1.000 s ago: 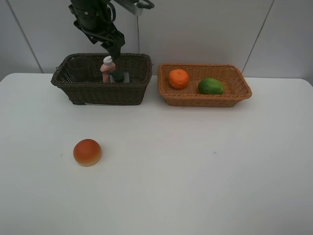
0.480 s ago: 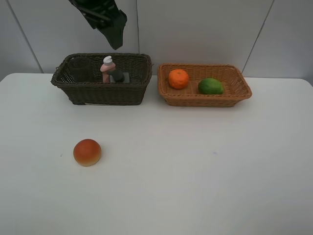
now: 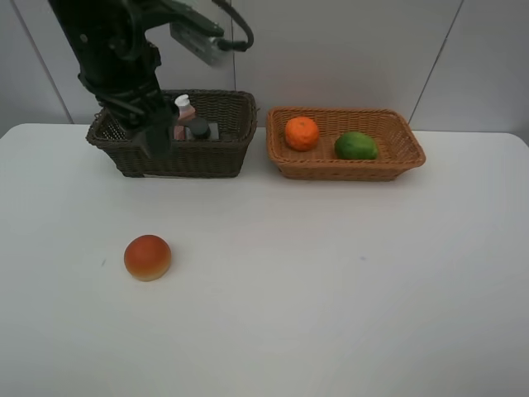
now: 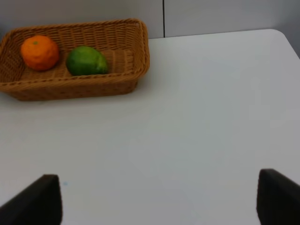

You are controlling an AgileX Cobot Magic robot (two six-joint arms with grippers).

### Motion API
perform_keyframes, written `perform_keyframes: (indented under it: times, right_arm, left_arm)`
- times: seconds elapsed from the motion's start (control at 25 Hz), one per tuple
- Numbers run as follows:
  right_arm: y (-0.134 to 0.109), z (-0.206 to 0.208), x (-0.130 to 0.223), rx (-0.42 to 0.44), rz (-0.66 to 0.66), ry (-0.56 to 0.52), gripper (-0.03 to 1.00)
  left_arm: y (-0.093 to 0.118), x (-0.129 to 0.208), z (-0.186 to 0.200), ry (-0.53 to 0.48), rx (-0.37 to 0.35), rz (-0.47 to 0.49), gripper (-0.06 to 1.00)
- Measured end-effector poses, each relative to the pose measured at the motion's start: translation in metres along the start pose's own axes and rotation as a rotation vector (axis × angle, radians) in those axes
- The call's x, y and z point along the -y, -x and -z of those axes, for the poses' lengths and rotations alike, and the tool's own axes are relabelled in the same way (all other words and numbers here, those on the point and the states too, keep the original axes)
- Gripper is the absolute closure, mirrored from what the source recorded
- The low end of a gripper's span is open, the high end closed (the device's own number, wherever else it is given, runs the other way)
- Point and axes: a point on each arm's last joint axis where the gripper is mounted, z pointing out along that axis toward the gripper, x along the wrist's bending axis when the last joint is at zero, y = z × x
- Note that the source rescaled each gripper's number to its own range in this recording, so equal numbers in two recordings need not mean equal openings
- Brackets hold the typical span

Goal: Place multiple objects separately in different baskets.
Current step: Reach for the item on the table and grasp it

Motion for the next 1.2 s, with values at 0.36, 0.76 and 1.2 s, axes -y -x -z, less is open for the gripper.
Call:
perform_keyframes:
  times: [0.36,0.76,1.2]
  right_arm:
    - [0.000,0.000,0.000,0.000,0.000,0.000,0.13]
    - [0.000,0.000,0.000,0.000,0.000,0.000,0.13]
    - [0.000,0.000,0.000,0.000,0.000,0.000,0.13]
  left_arm:
    - [0.018,0.035,-0.059,-0.104,0.046,-0.025,-0.02]
    - [0.028,0.048,-0.098,-0.014,0.036,-0.046,-0.02]
    - [0.032,0.045,-0.135,-0.004,0.043,-0.062,-0.02]
